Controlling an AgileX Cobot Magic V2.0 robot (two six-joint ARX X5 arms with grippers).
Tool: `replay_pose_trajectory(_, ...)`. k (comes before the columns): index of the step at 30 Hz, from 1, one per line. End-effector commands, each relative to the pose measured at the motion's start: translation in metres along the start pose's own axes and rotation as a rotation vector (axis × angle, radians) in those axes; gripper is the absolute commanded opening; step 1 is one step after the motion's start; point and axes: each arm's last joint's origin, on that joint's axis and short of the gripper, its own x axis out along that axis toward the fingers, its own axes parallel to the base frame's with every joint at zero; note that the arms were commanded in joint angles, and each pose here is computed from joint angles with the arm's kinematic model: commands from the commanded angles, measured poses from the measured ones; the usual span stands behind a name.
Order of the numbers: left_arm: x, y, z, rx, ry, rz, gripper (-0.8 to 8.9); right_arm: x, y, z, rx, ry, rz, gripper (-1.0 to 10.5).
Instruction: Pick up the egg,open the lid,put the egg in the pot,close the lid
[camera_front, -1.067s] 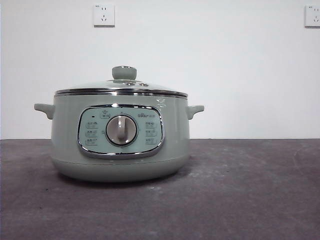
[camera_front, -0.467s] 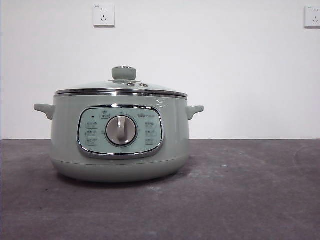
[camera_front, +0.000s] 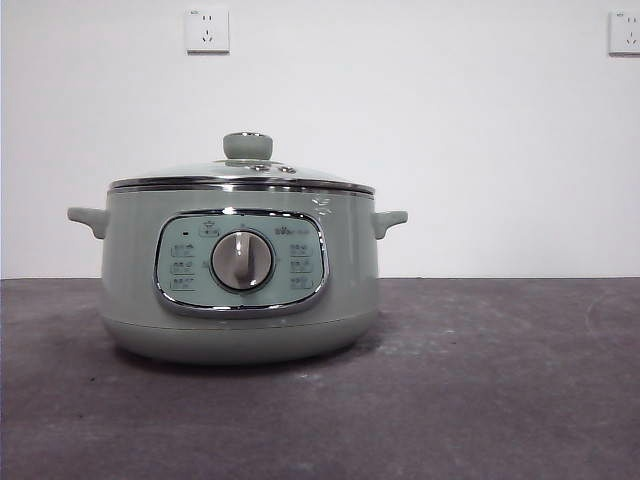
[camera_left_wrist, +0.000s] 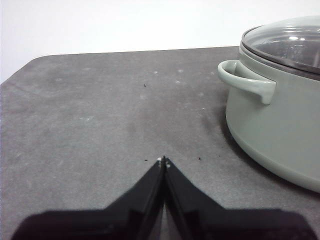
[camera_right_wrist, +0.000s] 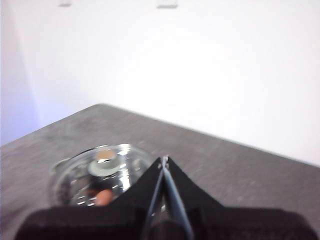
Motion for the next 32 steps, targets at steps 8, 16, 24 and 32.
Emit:
replay_pose_trajectory(8, 0.001, 0.0, -0.004, -0.007, 0.01, 0.004, -0.03, 0.011, 0.001, -0.11, -0.017, -0.084, -0.075, 0.0)
replay_pose_trajectory(16, 0.001, 0.0, -0.004, -0.007, 0.01, 0.004, -0.03, 0.016, 0.002, -0.186, 0.054, -0.065, -0.208, 0.0)
replay_pose_trajectory(24, 0.001, 0.0, -0.004, -0.007, 0.01, 0.004, -0.03, 0.023, 0.004, -0.235, 0.097, -0.007, -0.204, 0.0)
replay_pose_trajectory(32, 0.001, 0.0, -0.004, -0.007, 0.01, 0.004, -0.03, 0.024, 0.005, -0.255, 0.123, 0.029, -0.201, 0.0)
